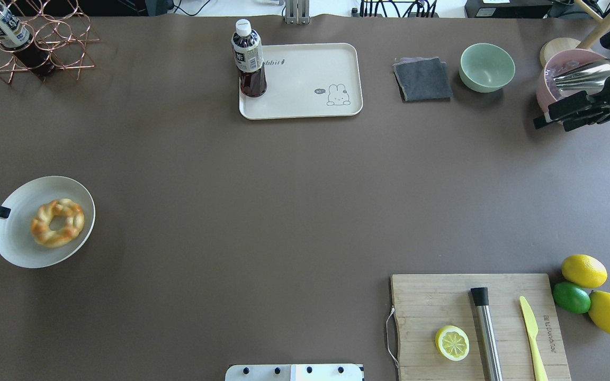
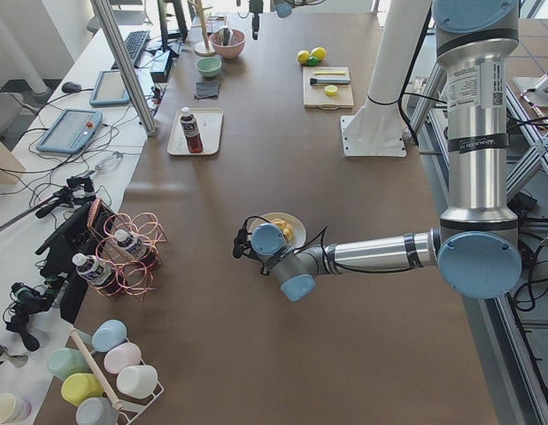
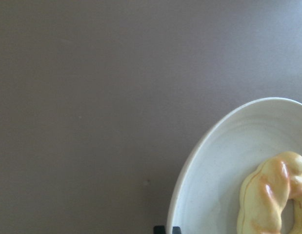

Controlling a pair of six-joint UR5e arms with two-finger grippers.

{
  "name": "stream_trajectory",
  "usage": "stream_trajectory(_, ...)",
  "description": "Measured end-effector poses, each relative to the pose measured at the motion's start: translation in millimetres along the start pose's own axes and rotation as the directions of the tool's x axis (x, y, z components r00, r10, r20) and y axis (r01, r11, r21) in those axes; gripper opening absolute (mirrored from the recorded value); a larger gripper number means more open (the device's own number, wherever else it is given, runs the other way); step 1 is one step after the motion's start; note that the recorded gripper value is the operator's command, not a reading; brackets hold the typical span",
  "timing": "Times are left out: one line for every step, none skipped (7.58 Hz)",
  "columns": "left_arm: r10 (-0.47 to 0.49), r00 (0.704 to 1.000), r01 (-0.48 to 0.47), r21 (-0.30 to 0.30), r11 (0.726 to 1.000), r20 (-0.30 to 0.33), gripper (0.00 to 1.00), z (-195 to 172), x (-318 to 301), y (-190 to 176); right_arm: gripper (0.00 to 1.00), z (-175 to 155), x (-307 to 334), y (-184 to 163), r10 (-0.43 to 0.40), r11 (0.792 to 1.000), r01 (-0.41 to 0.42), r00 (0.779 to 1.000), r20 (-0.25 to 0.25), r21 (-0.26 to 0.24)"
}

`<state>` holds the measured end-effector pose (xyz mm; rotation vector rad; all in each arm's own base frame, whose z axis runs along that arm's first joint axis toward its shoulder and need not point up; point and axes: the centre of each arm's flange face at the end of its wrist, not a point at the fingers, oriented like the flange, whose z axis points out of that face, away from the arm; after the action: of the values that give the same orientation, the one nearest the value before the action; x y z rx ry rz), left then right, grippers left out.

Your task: Place donut on tray

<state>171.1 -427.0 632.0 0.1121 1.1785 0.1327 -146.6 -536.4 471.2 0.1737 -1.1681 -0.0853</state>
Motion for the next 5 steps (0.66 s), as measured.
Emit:
stream_trajectory(-0.008,1.0,0.008,0.005,1.0,-0.022,0.0,-2.7,16.9,-10.3,1.0,-3.5,-15.9,-8.4,0.011,1.0,-0.011,1.0,0.015,0.011)
stream_trajectory(-0.027,0.999,0.028,0.016,0.999,-0.044,0.0,-4.4,36.6,-24.5,1.0,-4.0,-32.7,-15.3,0.017,1.0,-0.018,0.999,0.032,0.022)
stream_trajectory(-0.048,0.997,0.05,0.03,0.998,-0.068,0.0,-5.8,60.6,-41.2,1.0,0.7,-54.3,-22.0,0.028,0.999,-0.03,0.998,0.052,0.03)
stream_trajectory(-0.063,0.993,0.067,0.043,0.997,-0.096,0.0,-5.4,89.7,-61.0,1.0,9.0,-84.5,-31.6,0.053,0.998,-0.055,0.996,0.071,0.04)
stream_trajectory(-0.068,0.99,0.074,0.046,0.996,-0.122,0.0,-0.9,120.3,-79.9,1.0,22.3,-119.5,-40.2,0.079,0.995,-0.083,0.993,0.083,0.053)
